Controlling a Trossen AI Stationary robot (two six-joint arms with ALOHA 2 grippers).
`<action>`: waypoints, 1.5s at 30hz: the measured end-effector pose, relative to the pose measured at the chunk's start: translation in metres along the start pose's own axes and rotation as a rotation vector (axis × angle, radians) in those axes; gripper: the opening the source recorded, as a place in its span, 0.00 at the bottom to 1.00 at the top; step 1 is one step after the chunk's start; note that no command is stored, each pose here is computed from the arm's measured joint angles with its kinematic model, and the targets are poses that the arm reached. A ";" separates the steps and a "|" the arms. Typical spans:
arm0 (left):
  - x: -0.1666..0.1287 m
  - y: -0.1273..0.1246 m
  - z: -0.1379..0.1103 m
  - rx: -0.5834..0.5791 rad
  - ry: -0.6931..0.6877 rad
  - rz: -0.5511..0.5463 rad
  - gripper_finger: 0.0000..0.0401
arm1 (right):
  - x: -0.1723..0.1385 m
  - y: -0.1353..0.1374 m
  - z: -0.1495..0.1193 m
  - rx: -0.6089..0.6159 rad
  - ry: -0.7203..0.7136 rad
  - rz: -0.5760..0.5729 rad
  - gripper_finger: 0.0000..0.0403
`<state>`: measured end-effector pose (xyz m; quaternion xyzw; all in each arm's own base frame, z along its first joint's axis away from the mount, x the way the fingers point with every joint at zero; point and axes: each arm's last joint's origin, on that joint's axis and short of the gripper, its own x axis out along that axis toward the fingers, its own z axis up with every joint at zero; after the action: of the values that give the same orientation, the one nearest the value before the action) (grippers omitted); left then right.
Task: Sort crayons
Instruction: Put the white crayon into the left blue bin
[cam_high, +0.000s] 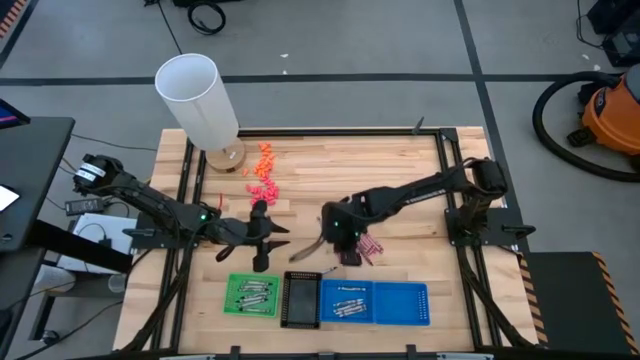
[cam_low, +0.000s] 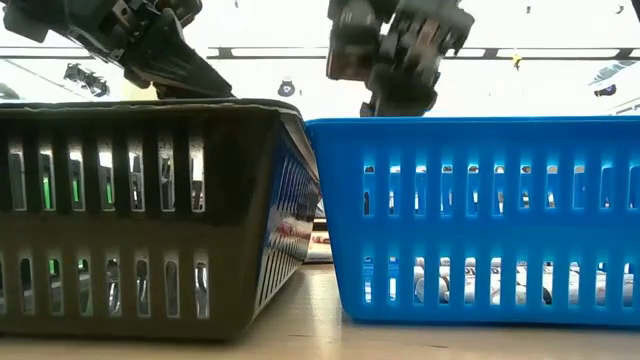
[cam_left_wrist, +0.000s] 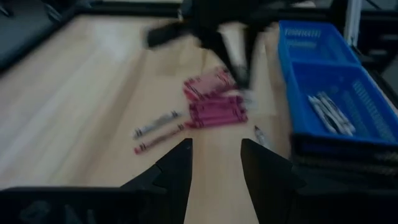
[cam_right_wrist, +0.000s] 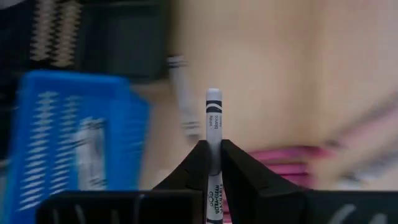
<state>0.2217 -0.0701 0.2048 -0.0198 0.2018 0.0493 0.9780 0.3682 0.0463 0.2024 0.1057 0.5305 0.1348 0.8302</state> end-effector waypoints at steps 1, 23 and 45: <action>0.000 0.000 0.001 0.003 -0.016 0.011 0.36 | 0.000 0.006 0.000 -0.012 0.011 0.016 0.10; -0.001 -0.003 0.009 -0.115 -0.081 -0.073 0.36 | 0.002 0.113 -0.011 0.020 0.085 0.097 0.11; 0.000 -0.003 0.009 -0.066 -0.076 -0.069 0.36 | 0.042 0.104 -0.035 0.032 0.017 0.035 0.20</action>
<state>0.2251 -0.0725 0.2130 -0.0571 0.1620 0.0228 0.9849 0.3416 0.1596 0.1852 0.1273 0.5377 0.1416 0.8213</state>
